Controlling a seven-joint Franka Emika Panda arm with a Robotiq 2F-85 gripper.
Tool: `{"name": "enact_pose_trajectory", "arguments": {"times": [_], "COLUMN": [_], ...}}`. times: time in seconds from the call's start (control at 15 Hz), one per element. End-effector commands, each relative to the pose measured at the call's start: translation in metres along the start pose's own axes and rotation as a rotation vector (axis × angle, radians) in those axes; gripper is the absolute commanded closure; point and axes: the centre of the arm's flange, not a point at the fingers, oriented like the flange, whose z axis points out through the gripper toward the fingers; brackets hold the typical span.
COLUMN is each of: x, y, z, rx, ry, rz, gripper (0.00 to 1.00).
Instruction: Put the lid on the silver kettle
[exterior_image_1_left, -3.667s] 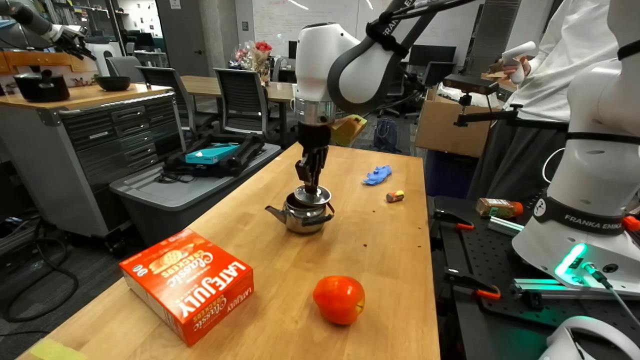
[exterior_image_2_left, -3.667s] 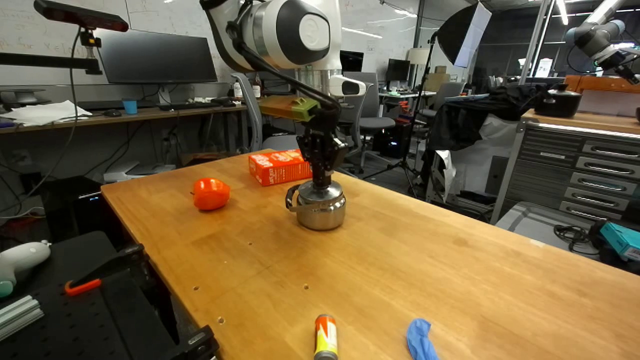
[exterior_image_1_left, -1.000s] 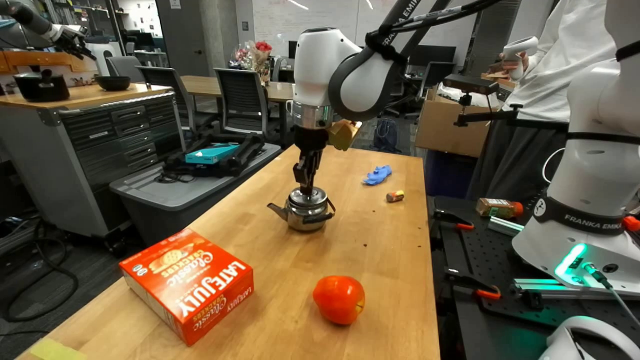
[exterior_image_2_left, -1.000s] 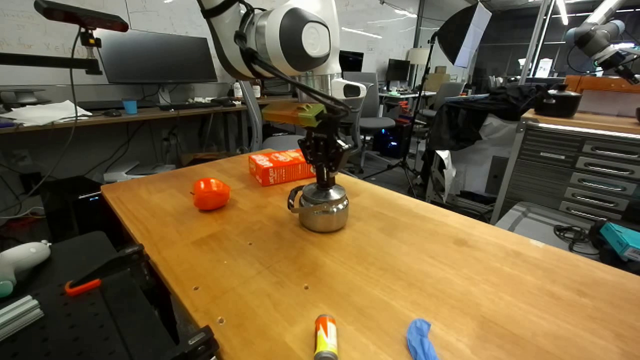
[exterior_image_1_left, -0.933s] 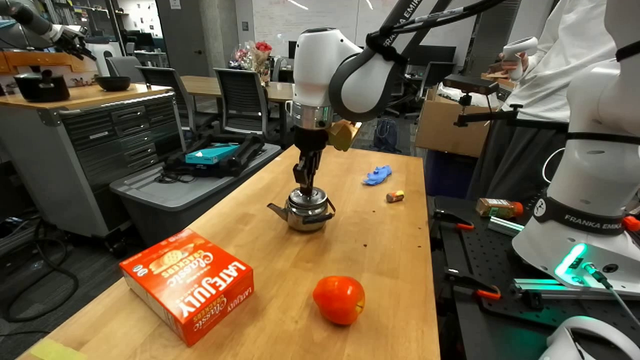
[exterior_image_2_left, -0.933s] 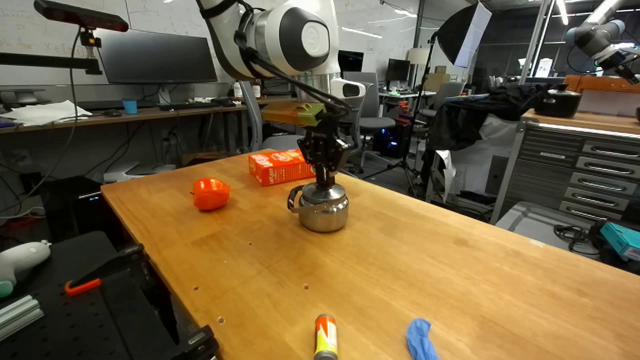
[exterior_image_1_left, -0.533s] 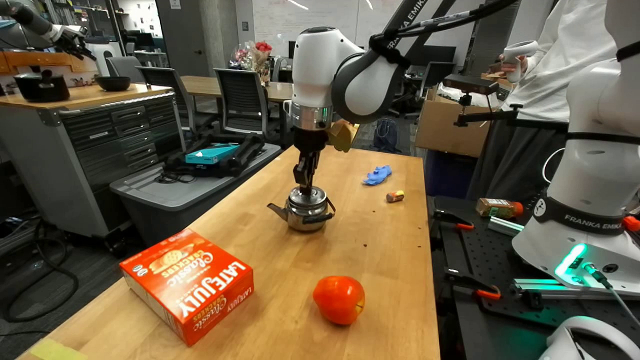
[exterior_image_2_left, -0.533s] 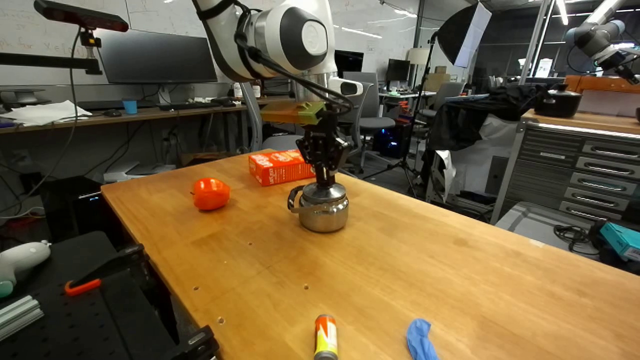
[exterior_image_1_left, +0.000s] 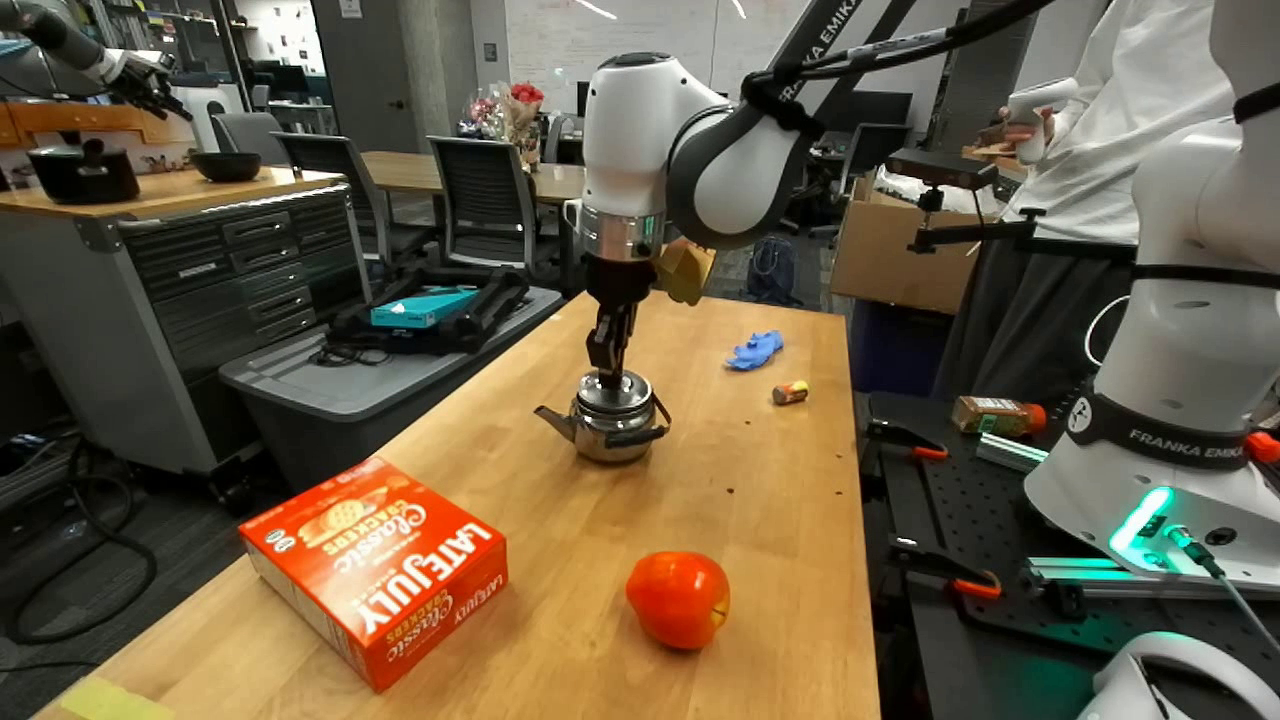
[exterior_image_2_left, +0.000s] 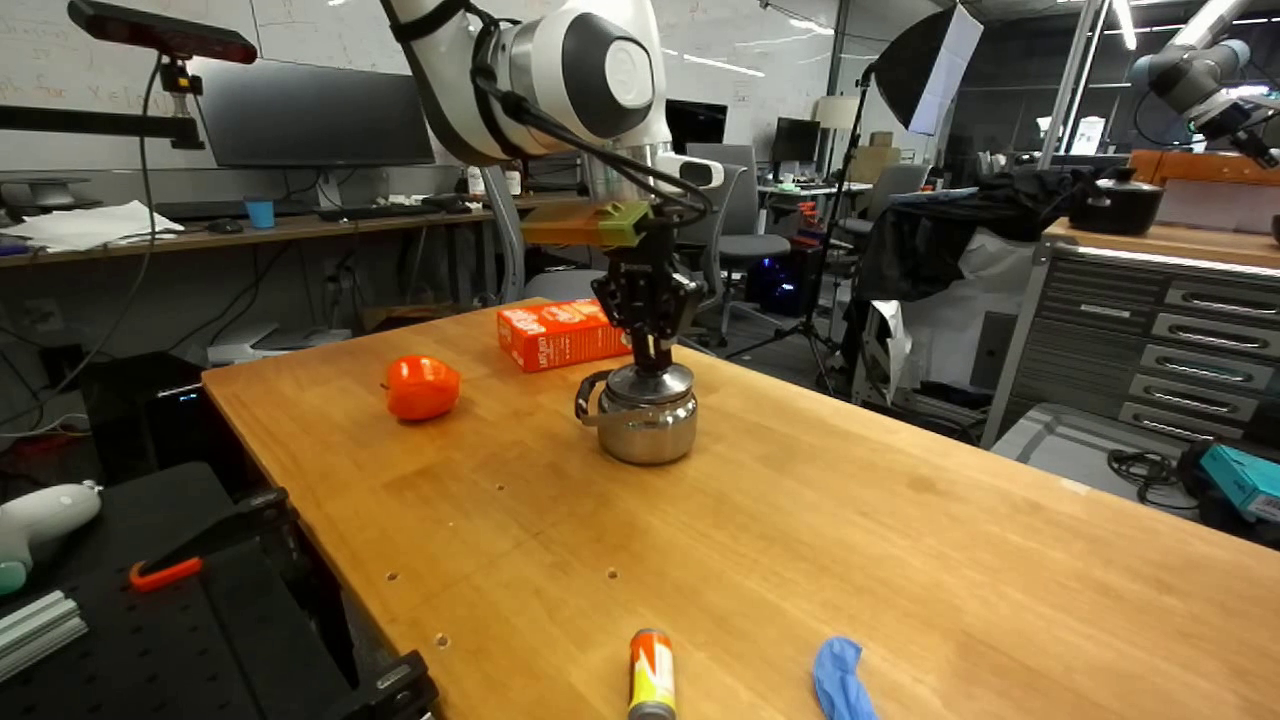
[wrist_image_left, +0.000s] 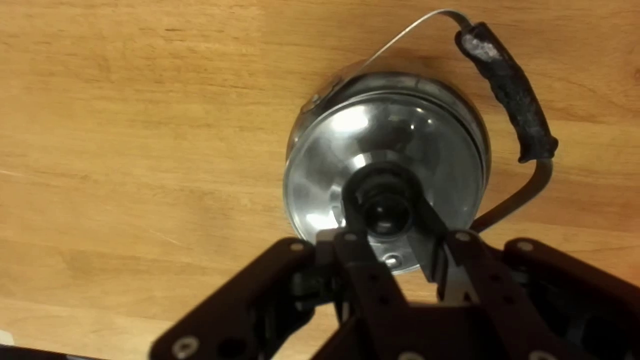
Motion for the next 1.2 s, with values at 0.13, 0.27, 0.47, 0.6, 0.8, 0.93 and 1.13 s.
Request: {"name": "enact_pose_trajectory", "arguments": {"times": [0.13,0.27,0.47,0.6,0.8,0.93,1.13], "x": [0.001,0.001,0.001,0.0,0.001,0.002,0.001], "y": [-0.011,-0.012,-0.008,-0.004,0.003,0.006,0.009], "z": [-0.005,-0.003,0.006,0.012,0.012,0.01,0.006], "rx": [0.008,0.015,0.02,0.034,0.072,0.095,0.114], "ry": [0.013,0.009,-0.015,-0.036,-0.072,-0.08,-0.09], "rz": [-0.017,-0.02,-0.011,0.003,0.041,0.055,0.057], "gripper": [0.93,0.93,0.93,0.93,0.93,0.93,0.47]}}
